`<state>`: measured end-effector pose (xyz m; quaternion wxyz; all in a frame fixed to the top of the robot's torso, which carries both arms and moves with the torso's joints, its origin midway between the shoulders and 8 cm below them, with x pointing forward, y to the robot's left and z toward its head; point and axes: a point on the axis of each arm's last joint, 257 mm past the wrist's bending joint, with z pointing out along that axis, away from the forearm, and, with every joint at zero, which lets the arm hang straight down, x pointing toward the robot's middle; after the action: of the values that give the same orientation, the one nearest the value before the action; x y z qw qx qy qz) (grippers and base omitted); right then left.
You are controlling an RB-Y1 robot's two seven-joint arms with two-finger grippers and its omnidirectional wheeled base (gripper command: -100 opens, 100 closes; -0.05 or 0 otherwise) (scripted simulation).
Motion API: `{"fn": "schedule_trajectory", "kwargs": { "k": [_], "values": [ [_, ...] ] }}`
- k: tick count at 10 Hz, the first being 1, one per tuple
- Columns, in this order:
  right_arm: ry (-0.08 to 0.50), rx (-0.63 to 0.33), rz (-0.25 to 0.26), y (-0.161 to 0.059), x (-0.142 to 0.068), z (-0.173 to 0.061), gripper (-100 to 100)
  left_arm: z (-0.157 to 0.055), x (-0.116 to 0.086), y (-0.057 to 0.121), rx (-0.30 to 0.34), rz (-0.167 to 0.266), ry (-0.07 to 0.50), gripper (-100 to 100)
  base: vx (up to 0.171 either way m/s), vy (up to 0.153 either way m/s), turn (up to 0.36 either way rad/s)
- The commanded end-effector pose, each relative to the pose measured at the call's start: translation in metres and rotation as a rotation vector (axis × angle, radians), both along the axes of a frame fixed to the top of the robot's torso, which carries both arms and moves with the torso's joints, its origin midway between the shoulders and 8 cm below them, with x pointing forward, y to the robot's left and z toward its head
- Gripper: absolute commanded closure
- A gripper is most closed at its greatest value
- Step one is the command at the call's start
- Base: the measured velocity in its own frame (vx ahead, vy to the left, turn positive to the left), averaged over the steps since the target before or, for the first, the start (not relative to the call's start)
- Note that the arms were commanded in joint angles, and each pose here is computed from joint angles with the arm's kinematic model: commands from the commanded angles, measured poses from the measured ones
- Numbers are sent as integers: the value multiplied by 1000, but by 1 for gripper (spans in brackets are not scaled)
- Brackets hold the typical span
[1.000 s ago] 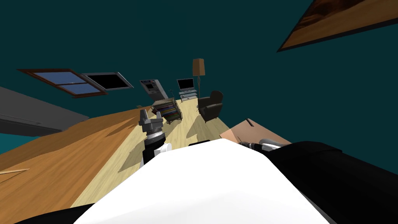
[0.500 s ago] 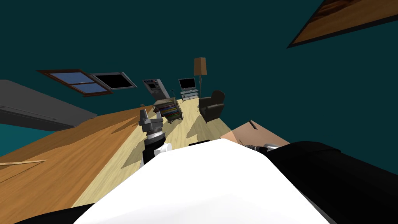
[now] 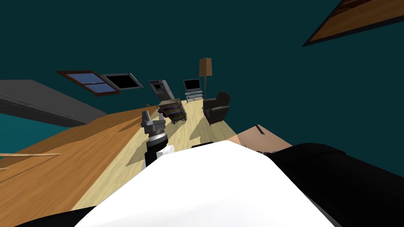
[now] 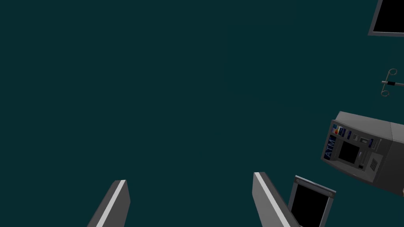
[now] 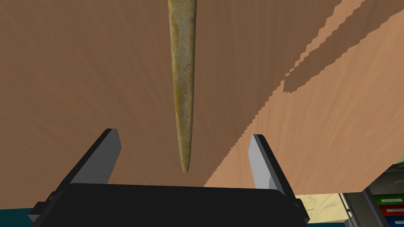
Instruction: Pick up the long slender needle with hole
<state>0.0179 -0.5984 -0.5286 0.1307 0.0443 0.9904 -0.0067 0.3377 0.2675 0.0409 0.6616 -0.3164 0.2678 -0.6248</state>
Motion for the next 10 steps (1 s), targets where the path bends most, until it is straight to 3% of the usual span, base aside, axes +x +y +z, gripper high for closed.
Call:
{"fn": "schedule_trajectory", "kwargs": {
  "k": [1,2,5,6,10],
  "values": [
    [0,0,0,0,0,0,0,0,0,0,0,0,0,0,0,0,0],
    [-1,0,-8,8,-1,-10,-100,0,0,0,0,0,0,0,-8,-37,60],
    [-2,3,-15,17,-2,-17,-100,0,0,0,0,0,0,0,-6,-46,47],
    [-2,1,-16,17,-2,-18,100,0,0,0,0,0,0,0,0,0,0],
    [-2,1,-15,17,-1,-18,100,0,0,0,0,0,0,0,0,0,0]
  ]
}}
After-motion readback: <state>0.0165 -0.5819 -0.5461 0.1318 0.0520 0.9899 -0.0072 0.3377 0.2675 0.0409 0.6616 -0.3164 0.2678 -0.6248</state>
